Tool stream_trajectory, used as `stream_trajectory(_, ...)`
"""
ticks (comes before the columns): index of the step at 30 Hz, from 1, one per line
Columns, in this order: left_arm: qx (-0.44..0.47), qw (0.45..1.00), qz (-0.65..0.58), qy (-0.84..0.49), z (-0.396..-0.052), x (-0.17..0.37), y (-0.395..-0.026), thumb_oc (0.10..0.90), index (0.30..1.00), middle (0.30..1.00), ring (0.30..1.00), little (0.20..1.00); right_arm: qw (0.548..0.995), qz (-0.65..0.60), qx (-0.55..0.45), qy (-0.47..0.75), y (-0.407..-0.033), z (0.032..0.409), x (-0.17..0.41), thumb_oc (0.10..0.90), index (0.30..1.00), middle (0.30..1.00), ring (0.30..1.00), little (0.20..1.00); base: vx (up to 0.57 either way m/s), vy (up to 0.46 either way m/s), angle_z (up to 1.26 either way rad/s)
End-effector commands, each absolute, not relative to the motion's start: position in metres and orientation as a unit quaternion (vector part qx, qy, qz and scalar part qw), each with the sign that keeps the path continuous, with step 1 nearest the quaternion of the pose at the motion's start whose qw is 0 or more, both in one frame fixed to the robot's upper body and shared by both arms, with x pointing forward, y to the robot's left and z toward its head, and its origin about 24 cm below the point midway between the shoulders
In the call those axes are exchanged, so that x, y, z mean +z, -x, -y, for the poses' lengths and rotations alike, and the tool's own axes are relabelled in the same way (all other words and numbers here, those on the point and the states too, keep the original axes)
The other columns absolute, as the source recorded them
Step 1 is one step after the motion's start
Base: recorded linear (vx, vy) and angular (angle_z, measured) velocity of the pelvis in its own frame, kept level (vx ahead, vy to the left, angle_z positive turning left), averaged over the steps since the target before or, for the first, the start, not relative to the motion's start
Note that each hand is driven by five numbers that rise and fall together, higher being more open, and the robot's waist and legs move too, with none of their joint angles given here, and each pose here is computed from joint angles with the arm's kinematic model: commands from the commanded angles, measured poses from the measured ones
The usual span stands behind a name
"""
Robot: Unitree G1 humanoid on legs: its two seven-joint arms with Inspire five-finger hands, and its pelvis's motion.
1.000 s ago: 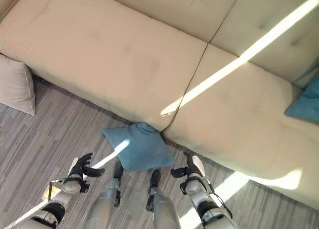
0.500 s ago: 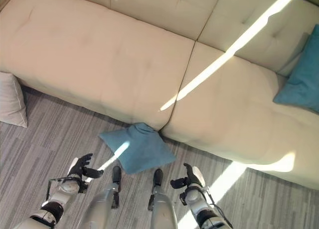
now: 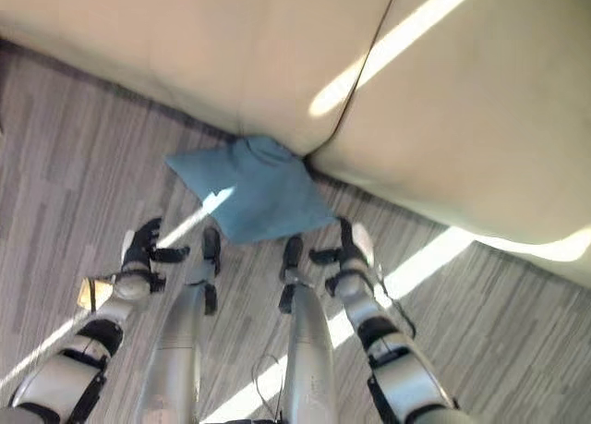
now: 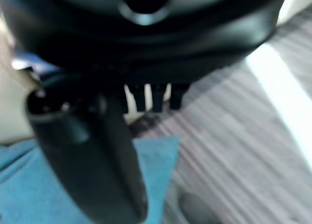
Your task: Pick up all the scattered cushions and arrange them neatly on the sofa.
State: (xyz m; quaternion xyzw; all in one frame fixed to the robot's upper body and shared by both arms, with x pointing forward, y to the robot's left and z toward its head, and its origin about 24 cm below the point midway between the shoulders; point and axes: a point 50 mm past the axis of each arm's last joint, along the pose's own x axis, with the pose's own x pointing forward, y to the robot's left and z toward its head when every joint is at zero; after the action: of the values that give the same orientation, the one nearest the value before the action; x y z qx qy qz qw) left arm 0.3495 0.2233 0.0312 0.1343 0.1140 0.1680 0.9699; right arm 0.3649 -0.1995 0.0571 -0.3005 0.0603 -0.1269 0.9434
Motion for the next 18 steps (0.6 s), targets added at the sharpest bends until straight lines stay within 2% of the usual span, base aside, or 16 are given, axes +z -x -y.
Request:
stream_trajectory(1, 0.212, 0.969, -0.073, -0.108, -0.234, 0.038, -0.343, 0.800, 0.900, 0.900, 0.900, 0.900, 0.934, -0.022, -0.200, 0.295, -0.354, 0.227, 0.065, 0.800, 0.900, 0.900, 0.900, 0.900, 0.03, 0.016, 0.00)
stream_trajectory(7, 0.219, 0.973, 0.000, -0.077, -0.223, 0.083, -0.366, 0.800, 0.900, 0.900, 0.900, 0.900, 0.933, 0.088, -0.238, 0.254, -0.379, 0.219, 0.134, 0.800, 0.900, 0.900, 0.900, 0.900, 0.04, 0.004, 0.03)
stream_trajectory(14, 0.224, 0.970, 0.047, -0.076, -0.218, 0.120, -0.382, 0.800, 0.900, 0.900, 0.900, 0.900, 0.931, 0.147, -0.240, 0.232, -0.391, 0.207, 0.177, 0.800, 0.900, 0.900, 0.900, 0.900, 0.04, -0.027, 0.05)
stream_trajectory(18, 0.232, 0.970, 0.069, -0.038, -0.205, 0.140, -0.390, 0.800, 0.900, 0.900, 0.900, 0.900, 0.934, 0.175, -0.216, 0.225, -0.400, 0.184, 0.202, 0.800, 0.900, 0.900, 0.900, 0.900, 0.06, -0.044, 0.11)
